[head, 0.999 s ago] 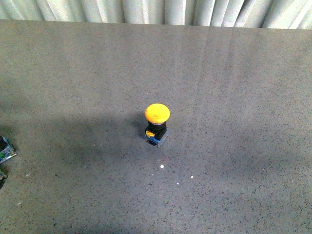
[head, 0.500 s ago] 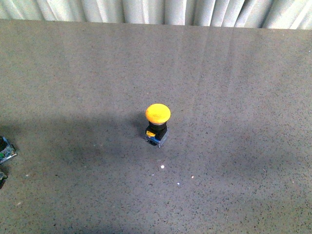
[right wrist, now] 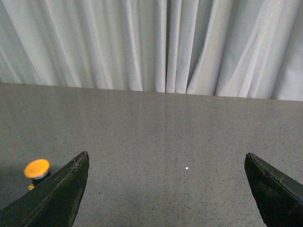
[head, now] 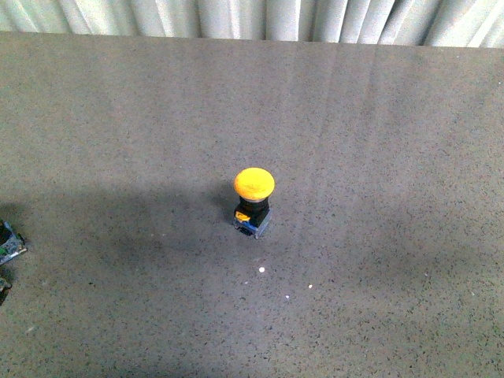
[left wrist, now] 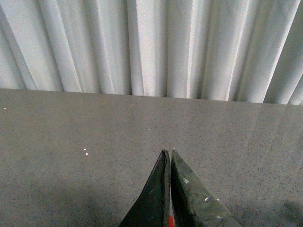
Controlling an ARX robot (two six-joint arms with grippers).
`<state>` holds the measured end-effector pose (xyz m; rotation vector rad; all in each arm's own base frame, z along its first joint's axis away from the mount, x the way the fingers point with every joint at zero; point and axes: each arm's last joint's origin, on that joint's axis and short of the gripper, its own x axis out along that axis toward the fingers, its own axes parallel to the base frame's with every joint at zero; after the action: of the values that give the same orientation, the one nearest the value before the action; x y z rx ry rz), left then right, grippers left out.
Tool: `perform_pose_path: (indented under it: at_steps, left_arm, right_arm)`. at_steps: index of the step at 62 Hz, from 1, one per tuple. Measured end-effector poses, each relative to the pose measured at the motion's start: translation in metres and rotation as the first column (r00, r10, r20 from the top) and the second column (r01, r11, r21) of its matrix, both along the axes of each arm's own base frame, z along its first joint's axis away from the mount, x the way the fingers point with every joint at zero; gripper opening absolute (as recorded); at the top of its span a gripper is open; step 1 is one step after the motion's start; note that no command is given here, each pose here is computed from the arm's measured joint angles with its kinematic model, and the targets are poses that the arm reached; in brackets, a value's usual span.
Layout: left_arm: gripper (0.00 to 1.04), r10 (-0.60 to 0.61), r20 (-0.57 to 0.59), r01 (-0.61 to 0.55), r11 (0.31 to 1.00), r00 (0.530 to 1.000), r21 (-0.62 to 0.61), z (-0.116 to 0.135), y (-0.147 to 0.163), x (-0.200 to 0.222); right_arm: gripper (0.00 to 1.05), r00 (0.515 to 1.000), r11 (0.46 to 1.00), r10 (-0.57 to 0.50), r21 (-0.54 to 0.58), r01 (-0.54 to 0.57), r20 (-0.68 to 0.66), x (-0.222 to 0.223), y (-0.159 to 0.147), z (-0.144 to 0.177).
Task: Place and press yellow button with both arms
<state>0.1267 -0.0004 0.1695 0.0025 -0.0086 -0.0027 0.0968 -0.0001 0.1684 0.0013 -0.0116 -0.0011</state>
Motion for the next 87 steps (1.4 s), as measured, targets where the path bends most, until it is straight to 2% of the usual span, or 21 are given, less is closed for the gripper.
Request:
perform_pose_path:
  at_steps: [60,69,71,72,76,78,82,87]
  left_arm:
    - [0.01,0.0,-0.013,0.0,1.0,1.0,0.0,-0.003,0.0,-0.029]
    - [0.26,0.0,-0.013,0.0,1.0,1.0,0.0,-0.003,0.0,-0.029]
    - [0.33,0.0,-0.013,0.0,1.0,1.0,0.0,-0.003,0.0,-0.029]
    - [0.35,0.0,-0.013,0.0,1.0,1.0,0.0,-0.003,0.0,-0.029]
    - [0.47,0.0,-0.013,0.0,1.0,1.0,0.0,-0.003,0.0,-0.029]
    - [0.53,0.0,-0.013,0.0,1.0,1.0,0.0,-0.003,0.0,-0.029]
    - [0.63,0.0,-0.012,0.0,1.0,1.0,-0.001,-0.003,0.0,-0.029]
    - [0.77,0.0,-0.012,0.0,1.0,1.0,-0.001,-0.003,0.0,-0.029]
  right_arm:
    - [0.96,1.0,1.0,0.0,0.0,0.0,0.0,0.0,0.0,0.0]
    - [0.96,1.0,1.0,-0.001,0.002,0.001,-0.003,0.0,0.0,0.0]
    - [0.96,0.997,1.0,-0.016,0.013,0.017,-0.08,0.001,0.0,-0.001]
    - [0.96,0.987,1.0,-0.02,0.018,0.023,-0.159,0.001,-0.001,-0.001]
    - [0.96,0.914,0.998,-0.048,0.012,0.057,-0.402,0.008,-0.005,0.001]
    - [0.96,0.895,0.998,-0.054,0.003,0.062,-0.443,0.013,-0.008,0.001]
    - [0.96,0.883,0.997,-0.071,-0.038,0.061,-0.464,0.027,-0.013,0.003]
    - [0.96,0.895,0.994,-0.071,-0.105,0.027,-0.441,0.05,-0.016,0.009]
